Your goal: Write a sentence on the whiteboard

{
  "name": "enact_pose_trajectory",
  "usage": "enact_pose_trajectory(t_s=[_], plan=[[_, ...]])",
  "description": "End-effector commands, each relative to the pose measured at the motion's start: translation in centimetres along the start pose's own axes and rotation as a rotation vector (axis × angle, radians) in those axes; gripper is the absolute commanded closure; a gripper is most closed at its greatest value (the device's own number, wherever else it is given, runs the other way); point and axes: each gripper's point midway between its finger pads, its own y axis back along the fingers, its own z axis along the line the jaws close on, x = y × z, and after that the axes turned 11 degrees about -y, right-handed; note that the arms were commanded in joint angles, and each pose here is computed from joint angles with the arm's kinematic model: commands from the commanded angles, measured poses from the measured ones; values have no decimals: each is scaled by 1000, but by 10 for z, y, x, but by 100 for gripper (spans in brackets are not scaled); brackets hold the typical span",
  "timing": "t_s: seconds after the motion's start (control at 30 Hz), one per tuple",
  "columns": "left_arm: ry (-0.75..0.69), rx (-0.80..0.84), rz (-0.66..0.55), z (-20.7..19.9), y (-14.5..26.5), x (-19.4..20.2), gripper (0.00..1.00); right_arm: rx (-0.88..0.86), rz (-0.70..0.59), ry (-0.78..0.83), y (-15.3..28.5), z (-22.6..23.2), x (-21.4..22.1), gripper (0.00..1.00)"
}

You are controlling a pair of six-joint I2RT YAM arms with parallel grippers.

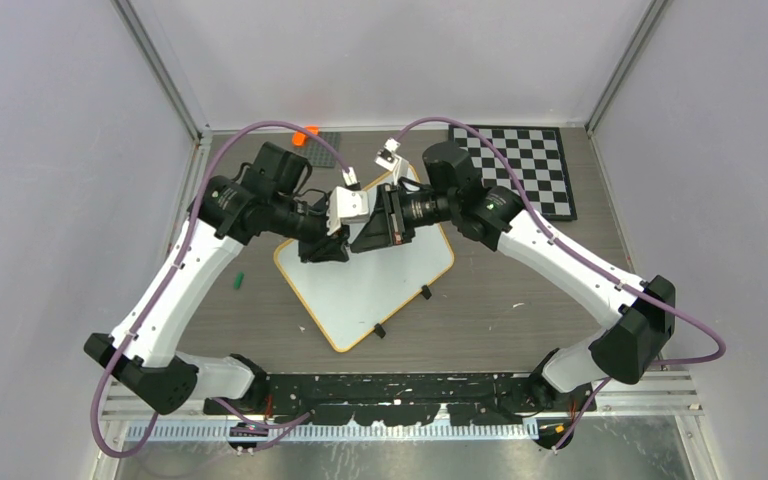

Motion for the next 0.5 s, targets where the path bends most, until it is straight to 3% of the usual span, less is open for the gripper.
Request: enact_pose_trajectory(t_s=[0.0, 0.1, 0.27, 0.47], plan=[[25, -47, -25, 4, 10, -12, 55, -51, -9, 104, 9, 22, -4, 100], [99, -77, -60, 4, 27, -11, 33, -21, -29, 121, 19, 18, -11, 100], [271, -87, -189, -6, 51, -20, 11, 82, -48, 174, 36, -1, -20, 100], [583, -318, -237, 27, 79, 17, 10, 195, -48, 282, 50, -12, -24, 100]])
